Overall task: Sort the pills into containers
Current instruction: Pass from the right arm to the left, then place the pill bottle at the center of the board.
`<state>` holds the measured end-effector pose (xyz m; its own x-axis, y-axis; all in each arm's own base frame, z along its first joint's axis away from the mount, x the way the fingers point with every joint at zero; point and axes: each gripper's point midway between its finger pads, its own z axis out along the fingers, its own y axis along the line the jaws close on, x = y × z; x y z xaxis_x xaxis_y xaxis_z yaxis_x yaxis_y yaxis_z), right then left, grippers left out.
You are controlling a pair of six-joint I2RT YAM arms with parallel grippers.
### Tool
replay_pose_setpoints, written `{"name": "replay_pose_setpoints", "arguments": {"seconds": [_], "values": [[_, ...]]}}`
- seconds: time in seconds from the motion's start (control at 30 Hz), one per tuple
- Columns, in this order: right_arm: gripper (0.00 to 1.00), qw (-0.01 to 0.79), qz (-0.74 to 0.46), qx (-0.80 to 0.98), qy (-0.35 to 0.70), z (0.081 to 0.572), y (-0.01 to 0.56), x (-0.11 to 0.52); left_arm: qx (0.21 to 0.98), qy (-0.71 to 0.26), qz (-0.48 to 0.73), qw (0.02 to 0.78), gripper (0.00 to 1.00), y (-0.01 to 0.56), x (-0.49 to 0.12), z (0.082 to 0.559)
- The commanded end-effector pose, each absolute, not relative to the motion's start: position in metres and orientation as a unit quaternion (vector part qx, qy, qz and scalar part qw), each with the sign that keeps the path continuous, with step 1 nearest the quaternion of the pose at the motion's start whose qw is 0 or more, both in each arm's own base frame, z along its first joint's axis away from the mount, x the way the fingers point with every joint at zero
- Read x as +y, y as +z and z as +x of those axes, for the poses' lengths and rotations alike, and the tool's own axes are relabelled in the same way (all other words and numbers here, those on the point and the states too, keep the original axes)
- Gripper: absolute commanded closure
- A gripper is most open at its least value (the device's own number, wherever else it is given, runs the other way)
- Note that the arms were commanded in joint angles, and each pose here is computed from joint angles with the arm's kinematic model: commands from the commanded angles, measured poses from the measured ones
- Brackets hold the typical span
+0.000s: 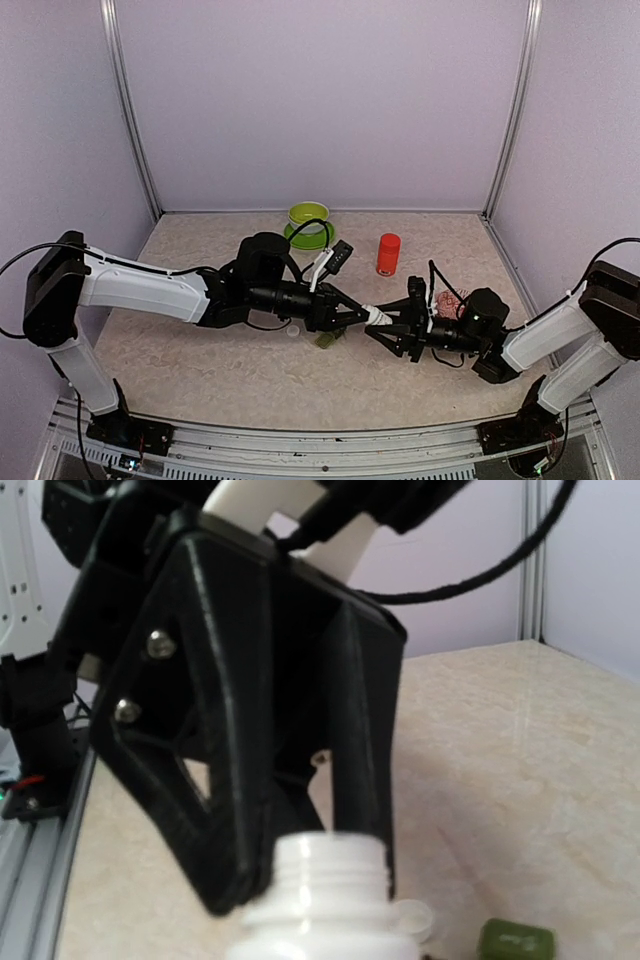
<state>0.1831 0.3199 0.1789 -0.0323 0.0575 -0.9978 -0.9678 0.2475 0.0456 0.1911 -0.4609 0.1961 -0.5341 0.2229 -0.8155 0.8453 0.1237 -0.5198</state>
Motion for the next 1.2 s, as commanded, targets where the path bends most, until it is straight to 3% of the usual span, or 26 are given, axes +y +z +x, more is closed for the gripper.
{"name": "replay_pose_setpoints", "arguments": {"seconds": [0.0,0.1,0.37,0.57,0.83,1.17], "values": [[0.49,0.555,-0.414,0.559,0.456,0.185,0.182,0.327,0.685,-0.534,0.393,0.301,0.84,0.201,-0.465,0.189],[0.35,0.553,-0.412,0.561,0.457,0.185,0.183,0.327,0.698,-0.522,0.389,0.298,0.83,0.195,-0.461,0.191],[0.13,0.533,-0.404,0.587,0.456,0.186,0.179,0.325,0.724,-0.473,0.393,0.313,0.82,0.179,-0.451,0.200],[0.10,0.528,-0.369,0.632,0.431,0.193,0.177,0.310,0.755,-0.416,0.397,0.315,0.80,0.160,-0.441,0.209],[0.00,0.587,-0.271,0.670,0.366,0.206,0.201,0.257,0.788,-0.336,0.418,0.304,0.80,0.132,-0.429,0.211],[0.00,0.612,-0.241,0.677,0.330,0.208,0.203,0.231,0.803,-0.267,0.451,0.285,0.80,0.105,-0.439,0.199]]}}
